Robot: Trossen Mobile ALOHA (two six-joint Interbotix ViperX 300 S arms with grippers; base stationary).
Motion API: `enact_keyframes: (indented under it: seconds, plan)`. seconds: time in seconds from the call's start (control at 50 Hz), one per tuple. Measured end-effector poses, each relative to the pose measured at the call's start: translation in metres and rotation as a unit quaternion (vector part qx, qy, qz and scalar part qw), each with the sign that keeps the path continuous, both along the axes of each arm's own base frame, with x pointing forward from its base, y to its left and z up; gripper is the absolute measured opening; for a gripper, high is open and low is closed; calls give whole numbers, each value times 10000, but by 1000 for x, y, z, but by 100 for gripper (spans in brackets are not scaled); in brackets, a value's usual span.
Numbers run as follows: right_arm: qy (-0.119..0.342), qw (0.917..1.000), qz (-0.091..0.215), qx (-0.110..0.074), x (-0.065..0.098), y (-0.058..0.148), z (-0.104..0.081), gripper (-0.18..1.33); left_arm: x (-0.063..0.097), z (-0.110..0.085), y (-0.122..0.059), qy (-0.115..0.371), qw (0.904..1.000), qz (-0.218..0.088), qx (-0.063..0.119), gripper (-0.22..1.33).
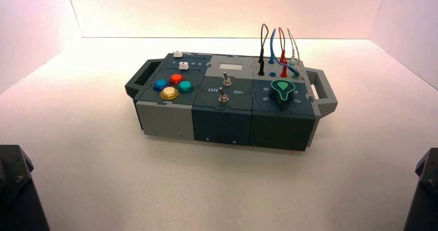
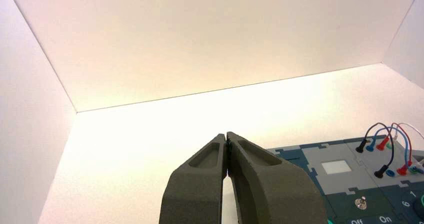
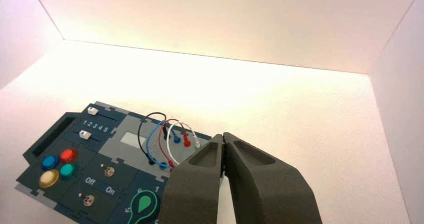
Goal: Pull the white wire.
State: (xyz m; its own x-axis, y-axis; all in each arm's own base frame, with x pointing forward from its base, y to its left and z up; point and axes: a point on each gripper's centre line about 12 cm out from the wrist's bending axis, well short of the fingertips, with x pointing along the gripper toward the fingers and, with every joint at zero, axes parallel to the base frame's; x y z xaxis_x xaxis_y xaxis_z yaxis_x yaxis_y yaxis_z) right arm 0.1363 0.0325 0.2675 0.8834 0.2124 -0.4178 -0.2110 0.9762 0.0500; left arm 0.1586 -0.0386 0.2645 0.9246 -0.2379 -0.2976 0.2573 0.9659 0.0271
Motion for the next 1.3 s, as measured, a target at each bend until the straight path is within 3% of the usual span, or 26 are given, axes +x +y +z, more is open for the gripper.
enact_keyframes:
  seconds: [0.46,0.66,0.8,0.94,0.96,1.0,1.2,1.26,1.3]
  plan:
    - [3,10000,2,15,0,0,0,-14,2,-2,0,45,10000,12,10,-11]
    - [7,10000,0,29,0,0,0,-14,20,-18,-14,608,9977,-262,132,-11]
    - [44,10000,-8,20,1,0,-1,-14,37,-23,-48,1072,9895,-917,320,-11]
    - [72,10000,-47,6,2,-1,-2,-14,56,-14,-99,1206,9774,-1671,470,-11]
    - [72,10000,-47,6,2,-1,-2,-14,56,-14,-99,1206,9774,-1671,470,-11]
    - [72,9999,-101,7,2,-2,-2,-14,61,-9,-119,1193,9725,-1935,504,-11]
    - [95,9989,-469,5,4,-12,-2,-14,86,-10,-172,1376,9595,-2367,667,-9]
    - [110,9985,-530,3,5,-14,-3,-14,88,-12,-178,1424,9574,-2415,692,-7]
    - [125,9979,-637,2,5,-17,-3,-14,93,-20,-200,1595,9487,-2604,820,-4]
